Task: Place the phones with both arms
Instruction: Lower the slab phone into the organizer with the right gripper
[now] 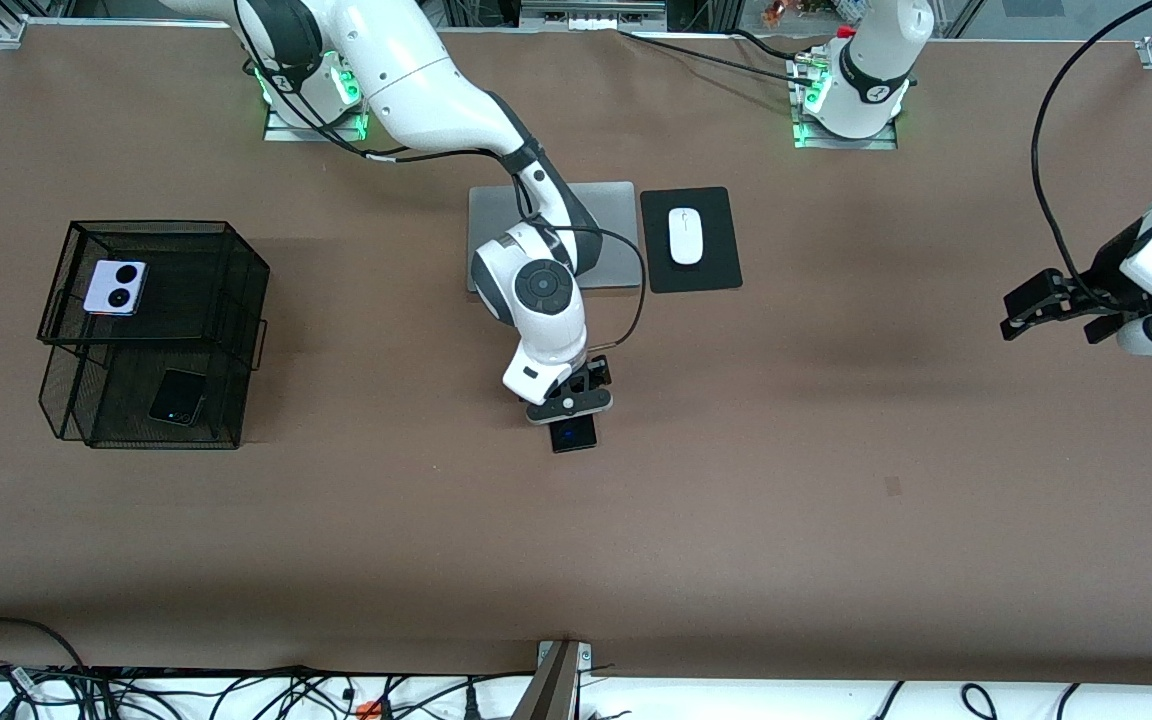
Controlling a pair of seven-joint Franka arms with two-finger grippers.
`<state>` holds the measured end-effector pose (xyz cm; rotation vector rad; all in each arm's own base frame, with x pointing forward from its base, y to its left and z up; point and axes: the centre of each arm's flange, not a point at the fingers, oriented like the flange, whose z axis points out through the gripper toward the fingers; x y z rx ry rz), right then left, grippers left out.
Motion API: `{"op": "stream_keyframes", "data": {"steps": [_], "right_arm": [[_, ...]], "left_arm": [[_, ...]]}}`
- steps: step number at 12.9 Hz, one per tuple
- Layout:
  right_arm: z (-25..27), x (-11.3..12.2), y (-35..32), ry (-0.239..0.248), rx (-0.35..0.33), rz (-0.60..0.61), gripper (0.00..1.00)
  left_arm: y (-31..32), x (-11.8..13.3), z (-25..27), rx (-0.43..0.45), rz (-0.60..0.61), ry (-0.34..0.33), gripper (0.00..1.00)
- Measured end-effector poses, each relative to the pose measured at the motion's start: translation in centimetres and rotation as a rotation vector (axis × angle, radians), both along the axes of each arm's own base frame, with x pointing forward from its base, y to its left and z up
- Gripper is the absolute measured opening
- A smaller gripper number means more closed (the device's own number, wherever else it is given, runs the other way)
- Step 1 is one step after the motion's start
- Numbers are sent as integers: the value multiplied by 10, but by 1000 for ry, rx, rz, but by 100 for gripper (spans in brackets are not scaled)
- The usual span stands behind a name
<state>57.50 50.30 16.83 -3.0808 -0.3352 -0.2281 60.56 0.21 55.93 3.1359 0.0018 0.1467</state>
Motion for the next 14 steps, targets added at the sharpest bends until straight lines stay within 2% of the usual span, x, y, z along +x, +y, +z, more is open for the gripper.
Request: {"op": "stream_keyframes", "data": {"steps": [1, 4, 6, 9, 12, 14], "right_arm": [[3, 0, 0, 1, 0, 0, 81], [5, 1, 0, 0, 2, -4, 81], [15, 10, -10, 9, -12, -25, 81], [74, 42, -63, 101, -54, -118, 81], [158, 80, -160, 195, -86, -253, 81], [211, 85, -228, 287, -124, -327, 81]], "left_arm": [[3, 1, -2, 37, -6, 2, 100], [5, 5, 1, 62, -11, -5, 100], [5, 7, -3, 62, -12, 0, 100], [2, 10, 6, 62, -16, -19, 100], [-6, 11, 13, 61, -29, -34, 100], [-13, 11, 16, 60, -40, -40, 100]]}}
